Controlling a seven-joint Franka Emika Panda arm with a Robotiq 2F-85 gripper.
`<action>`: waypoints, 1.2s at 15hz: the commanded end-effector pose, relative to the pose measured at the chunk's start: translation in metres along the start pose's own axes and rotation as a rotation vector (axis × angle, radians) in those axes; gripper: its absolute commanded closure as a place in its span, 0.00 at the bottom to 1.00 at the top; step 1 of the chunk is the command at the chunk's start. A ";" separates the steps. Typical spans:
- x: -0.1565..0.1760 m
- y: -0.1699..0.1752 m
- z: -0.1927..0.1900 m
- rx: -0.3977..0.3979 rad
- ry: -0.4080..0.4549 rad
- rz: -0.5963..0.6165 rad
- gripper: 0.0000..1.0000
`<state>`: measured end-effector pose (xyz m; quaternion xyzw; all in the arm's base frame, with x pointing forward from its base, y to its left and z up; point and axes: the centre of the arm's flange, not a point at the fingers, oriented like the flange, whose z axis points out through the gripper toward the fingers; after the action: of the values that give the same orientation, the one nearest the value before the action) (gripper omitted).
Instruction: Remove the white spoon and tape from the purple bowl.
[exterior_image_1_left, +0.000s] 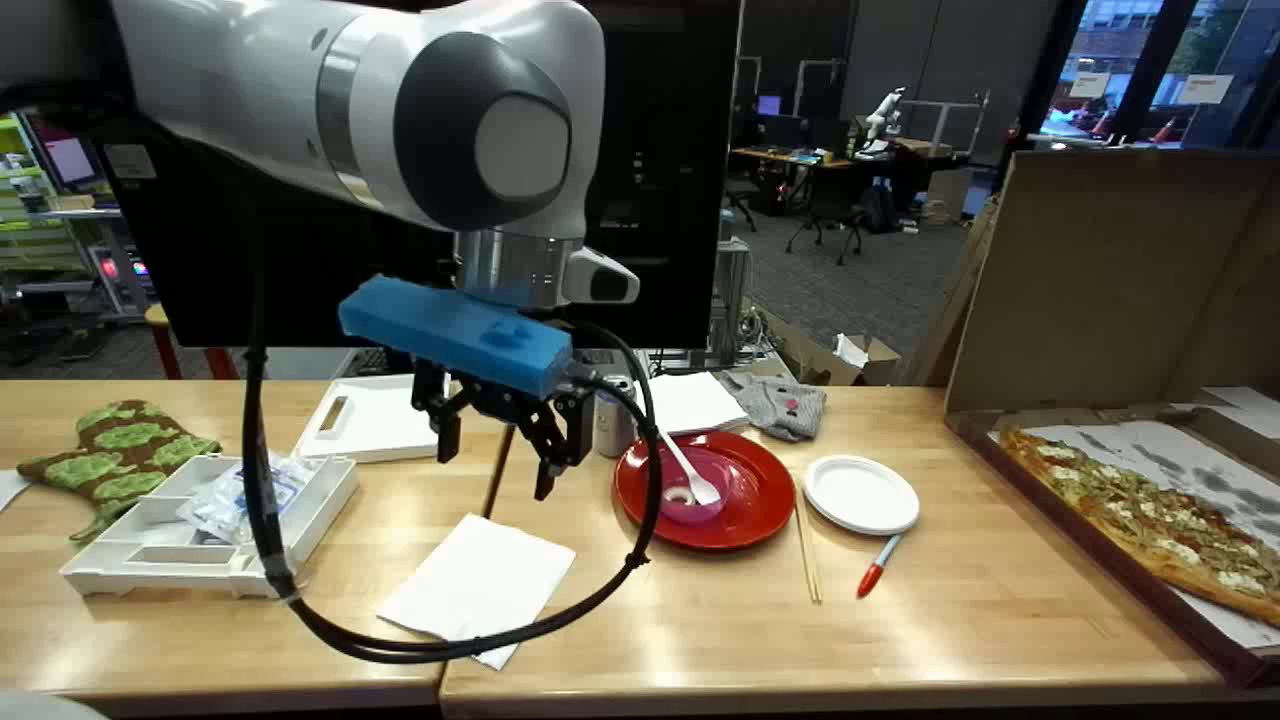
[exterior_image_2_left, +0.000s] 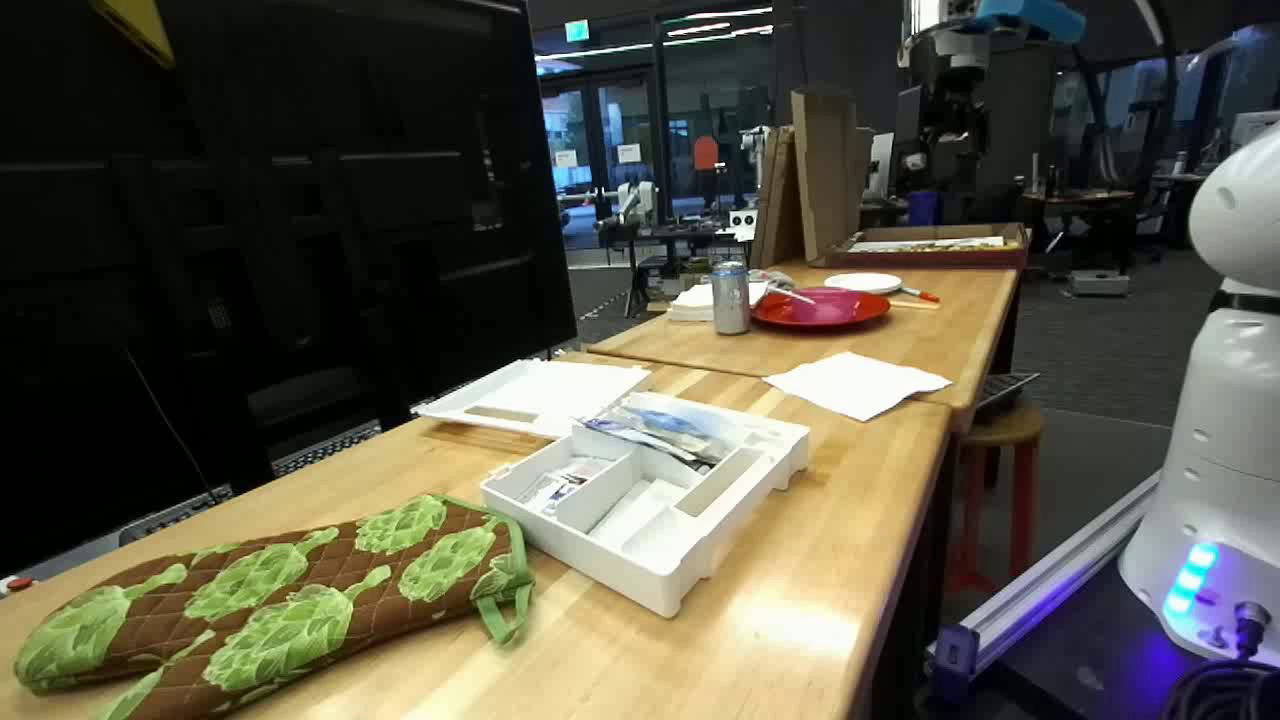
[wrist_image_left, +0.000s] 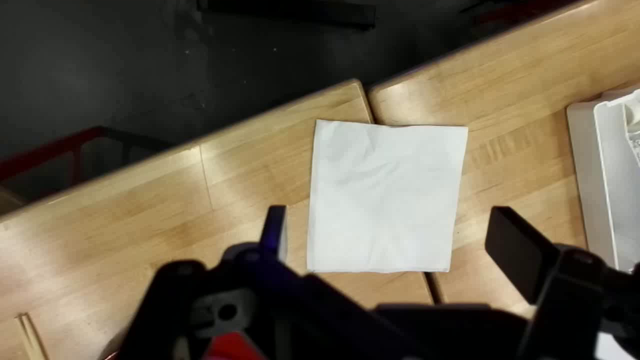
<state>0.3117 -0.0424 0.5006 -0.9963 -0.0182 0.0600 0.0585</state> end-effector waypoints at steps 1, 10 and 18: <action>0.000 0.000 0.000 0.000 0.000 0.000 0.00; 0.027 0.000 -0.005 -0.303 0.238 -0.230 0.00; 0.029 0.003 -0.001 -0.369 0.186 -0.280 0.00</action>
<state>0.3410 -0.0445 0.4980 -0.9792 -0.1611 -0.0448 -0.1153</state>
